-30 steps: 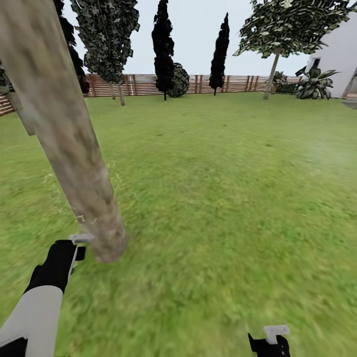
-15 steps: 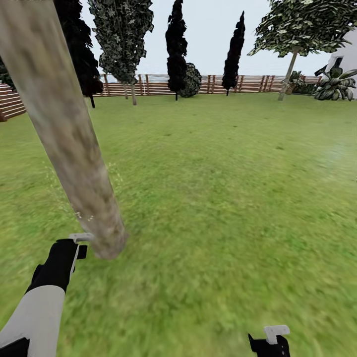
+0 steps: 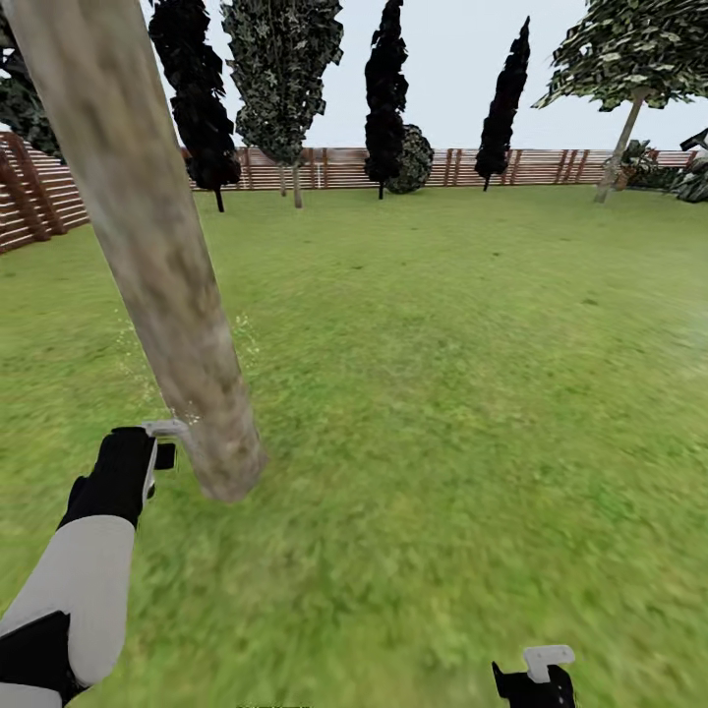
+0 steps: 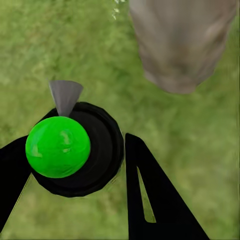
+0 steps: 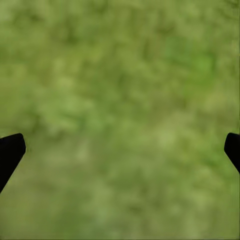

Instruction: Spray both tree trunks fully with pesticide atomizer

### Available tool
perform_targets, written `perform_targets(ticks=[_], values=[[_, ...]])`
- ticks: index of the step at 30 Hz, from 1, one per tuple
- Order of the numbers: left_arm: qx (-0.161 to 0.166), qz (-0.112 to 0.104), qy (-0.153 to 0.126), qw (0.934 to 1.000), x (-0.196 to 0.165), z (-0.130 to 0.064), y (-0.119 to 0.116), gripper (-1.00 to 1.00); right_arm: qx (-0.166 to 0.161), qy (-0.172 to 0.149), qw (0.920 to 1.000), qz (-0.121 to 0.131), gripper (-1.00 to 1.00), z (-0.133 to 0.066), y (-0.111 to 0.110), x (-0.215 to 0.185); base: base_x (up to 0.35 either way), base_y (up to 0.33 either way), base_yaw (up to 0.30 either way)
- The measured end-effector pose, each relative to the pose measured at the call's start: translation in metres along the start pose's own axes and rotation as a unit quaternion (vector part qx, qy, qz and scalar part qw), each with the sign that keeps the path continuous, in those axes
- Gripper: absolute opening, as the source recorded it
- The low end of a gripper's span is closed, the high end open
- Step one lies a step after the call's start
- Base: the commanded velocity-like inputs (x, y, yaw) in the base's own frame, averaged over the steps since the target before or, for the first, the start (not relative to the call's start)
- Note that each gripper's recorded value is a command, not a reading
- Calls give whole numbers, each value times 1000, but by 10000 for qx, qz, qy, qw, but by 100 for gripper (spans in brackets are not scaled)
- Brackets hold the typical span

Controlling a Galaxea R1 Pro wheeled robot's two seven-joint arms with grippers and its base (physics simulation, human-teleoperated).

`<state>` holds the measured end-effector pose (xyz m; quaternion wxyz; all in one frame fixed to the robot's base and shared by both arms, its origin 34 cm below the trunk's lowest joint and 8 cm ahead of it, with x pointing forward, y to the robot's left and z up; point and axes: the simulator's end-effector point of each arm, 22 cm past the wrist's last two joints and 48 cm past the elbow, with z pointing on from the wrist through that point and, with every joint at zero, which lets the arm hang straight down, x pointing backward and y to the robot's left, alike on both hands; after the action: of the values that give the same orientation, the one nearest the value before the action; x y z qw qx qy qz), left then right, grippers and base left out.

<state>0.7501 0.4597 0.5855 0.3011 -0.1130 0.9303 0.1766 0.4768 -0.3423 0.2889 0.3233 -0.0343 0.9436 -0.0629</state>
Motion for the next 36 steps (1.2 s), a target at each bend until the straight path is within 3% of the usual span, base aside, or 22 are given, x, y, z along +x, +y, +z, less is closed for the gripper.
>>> perform_targets(ticks=[5, 9, 13, 18, 20, 21, 24, 28, 30, 36], values=[[77, -161, -70, 9998, -42, -18, 1, -100, -2, 4, 10000, 0, 100, 0, 0, 0, 1, -1, 269], [103, -148, -59, 9998, -42, -19, -4, -100, 8, 0, 10000, -4, 100, 0, -1, 0, 97, 0, 56], [88, 184, -154, 9997, -49, -24, -16, -100, 27, -1, 10000, -10, 100, 0, -4, 0, 317, 0, 2], [415, 230, -195, 9987, -54, -26, -26, -100, 38, 0, 10000, -8, 100, 0, -5, 0, 257, -45, 0], [362, 241, -200, 9989, -56, -24, -15, -100, 35, 2, 10000, -13, 100, 0, -5, 0, 17, -6, 0], [233, 215, -200, 9993, -59, -23, 4, -100, 34, 2, 10000, -13, 100, 0, -5, 0, 2, -1, 0], [252, 139, -213, 9994, -70, -28, 8, -100, 36, 2, 10000, -11, 100, 0, -5, 0, 0, 0, 0], [534, 68, -256, 9982, -87, -39, 6, -100, 35, 2, 10000, -13, 100, 0, -5, 0, 0, 0, 0], [545, 368, -378, 9971, -97, -47, -2, -100, 29, 2, 10000, -11, 100, 0, -4, 0, 0, -48, 0], [538, 422, -376, 9969, -96, -47, -4, -100, 28, 4, 10000, -9, 100, 0, -4, 1, -21, -239, 0]])
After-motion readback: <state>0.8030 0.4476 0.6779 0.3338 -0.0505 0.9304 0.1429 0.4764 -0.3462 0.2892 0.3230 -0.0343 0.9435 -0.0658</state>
